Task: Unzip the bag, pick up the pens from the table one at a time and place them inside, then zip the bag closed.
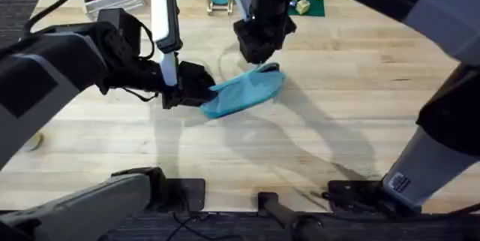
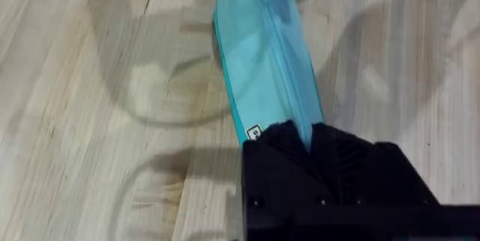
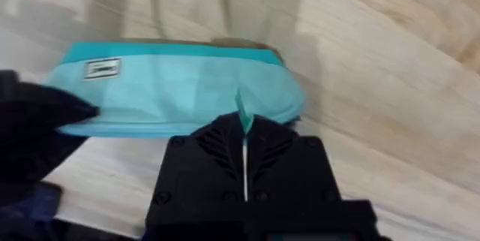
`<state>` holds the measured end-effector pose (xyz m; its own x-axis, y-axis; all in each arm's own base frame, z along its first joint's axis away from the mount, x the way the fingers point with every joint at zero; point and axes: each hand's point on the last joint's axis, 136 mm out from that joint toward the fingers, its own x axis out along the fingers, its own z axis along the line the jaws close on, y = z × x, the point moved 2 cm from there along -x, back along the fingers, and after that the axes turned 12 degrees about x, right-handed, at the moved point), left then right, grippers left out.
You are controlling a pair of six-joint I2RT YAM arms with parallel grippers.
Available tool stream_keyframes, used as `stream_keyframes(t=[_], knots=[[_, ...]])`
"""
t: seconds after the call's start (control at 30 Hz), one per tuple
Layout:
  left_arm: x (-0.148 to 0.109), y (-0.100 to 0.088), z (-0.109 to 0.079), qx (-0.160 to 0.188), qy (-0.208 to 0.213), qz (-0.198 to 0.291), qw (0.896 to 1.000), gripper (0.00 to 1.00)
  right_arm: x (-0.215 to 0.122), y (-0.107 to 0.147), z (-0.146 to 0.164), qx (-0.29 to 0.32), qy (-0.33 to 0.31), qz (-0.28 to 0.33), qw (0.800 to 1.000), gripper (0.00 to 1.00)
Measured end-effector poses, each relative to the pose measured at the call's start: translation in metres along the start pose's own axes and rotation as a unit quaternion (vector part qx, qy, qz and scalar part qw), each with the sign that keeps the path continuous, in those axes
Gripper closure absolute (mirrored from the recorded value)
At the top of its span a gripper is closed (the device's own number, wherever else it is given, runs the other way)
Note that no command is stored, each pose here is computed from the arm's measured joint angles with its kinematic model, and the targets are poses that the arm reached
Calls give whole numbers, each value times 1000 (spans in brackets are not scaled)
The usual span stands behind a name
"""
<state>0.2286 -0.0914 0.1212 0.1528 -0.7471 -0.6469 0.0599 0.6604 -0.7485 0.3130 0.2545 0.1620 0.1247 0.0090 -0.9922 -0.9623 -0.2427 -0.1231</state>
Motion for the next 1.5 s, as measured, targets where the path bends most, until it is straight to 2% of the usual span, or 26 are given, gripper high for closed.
stream_keyframes(t=[0.2,0.47,0.6,0.73,1.0,1.3,1.37,1.4,1.5], knots=[[0,-1,0,1,0,-3,1000,955,2,-9,-26,9,19,-2,1000,968],[2,-4,0,3,2,-7,1000,956,4,-18,-68,57,24,12,998,968],[3,-5,1,6,1,-11,1000,956,6,-21,-73,72,7,15,997,968],[3,-5,0,5,3,-9,1000,956,28,-22,-78,87,6,14,996,967],[3,-5,1,6,1,-10,1000,956,103,-16,-89,157,9,-9,988,968],[3,-5,0,5,2,-10,1000,956,105,-9,-91,199,5,-17,980,968],[3,-5,0,5,2,-10,1000,956,104,-8,-93,199,10,-14,980,908],[3,-5,0,4,3,-9,1000,956,102,-6,-95,197,16,-10,980,843],[2,-3,-1,0,4,-4,1000,956,92,-2,-107,185,41,5,982,431]])
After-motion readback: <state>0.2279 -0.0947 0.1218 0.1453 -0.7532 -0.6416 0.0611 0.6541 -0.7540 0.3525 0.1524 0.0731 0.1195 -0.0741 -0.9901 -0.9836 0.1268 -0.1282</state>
